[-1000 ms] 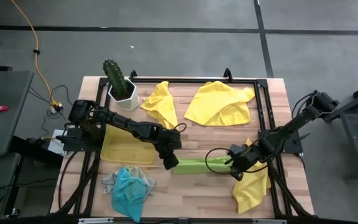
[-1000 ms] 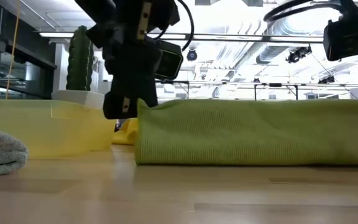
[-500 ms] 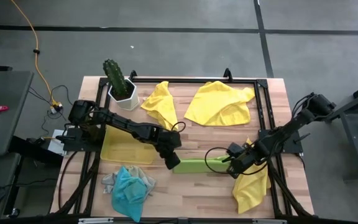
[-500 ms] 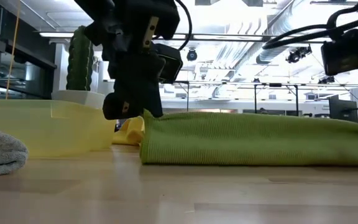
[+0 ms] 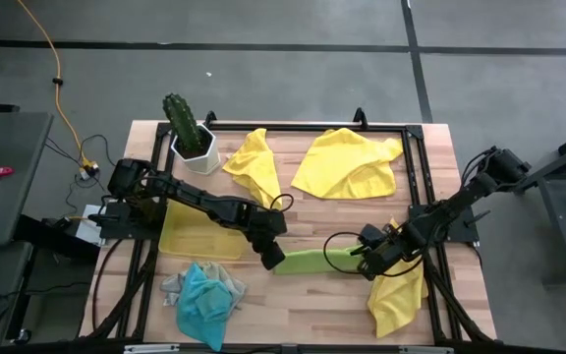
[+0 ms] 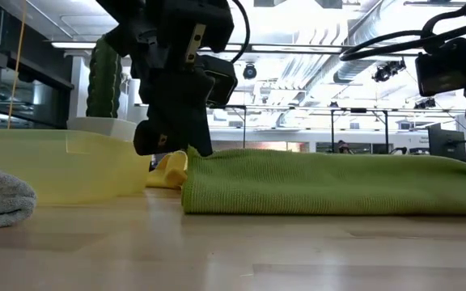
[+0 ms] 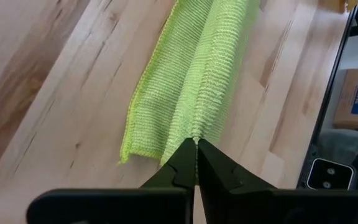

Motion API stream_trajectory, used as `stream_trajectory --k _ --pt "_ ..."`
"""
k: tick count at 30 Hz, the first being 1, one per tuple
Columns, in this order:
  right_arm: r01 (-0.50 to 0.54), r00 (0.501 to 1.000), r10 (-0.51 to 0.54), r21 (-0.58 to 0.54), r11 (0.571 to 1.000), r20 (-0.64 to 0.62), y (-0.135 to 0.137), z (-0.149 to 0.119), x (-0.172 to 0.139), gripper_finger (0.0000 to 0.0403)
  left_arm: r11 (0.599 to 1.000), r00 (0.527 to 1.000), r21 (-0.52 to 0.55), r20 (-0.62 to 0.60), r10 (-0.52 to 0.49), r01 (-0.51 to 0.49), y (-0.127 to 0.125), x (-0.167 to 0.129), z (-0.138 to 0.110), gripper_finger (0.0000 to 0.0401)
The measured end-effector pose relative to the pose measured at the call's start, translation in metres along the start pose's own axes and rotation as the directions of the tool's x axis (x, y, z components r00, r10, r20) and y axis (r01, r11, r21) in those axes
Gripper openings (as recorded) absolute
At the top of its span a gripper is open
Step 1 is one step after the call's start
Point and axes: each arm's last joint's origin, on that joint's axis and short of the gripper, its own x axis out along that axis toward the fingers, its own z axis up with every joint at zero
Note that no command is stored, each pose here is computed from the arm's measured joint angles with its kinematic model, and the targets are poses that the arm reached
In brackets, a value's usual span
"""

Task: Fold microfiber towels
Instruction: Fold the green microfiber towel

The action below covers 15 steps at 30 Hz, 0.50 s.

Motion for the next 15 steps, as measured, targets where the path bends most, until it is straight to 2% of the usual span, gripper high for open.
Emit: stream_trajectory --k 5,15 --pt "0.005 1.000 -0.005 -0.001 1.000 0.005 0.000 0.000 0.000 0.0033 1.000 1.000 0.006 0.000 0.000 0.000 0.000 0.000 0.000 0.0025" --pt "0.024 1.000 -0.024 -0.010 1.000 0.015 -0.007 0.000 -0.010 0.0159 1.000 1.000 0.022 -0.002 -0.012 0.012 0.013 -0.009 0.013 0.0098"
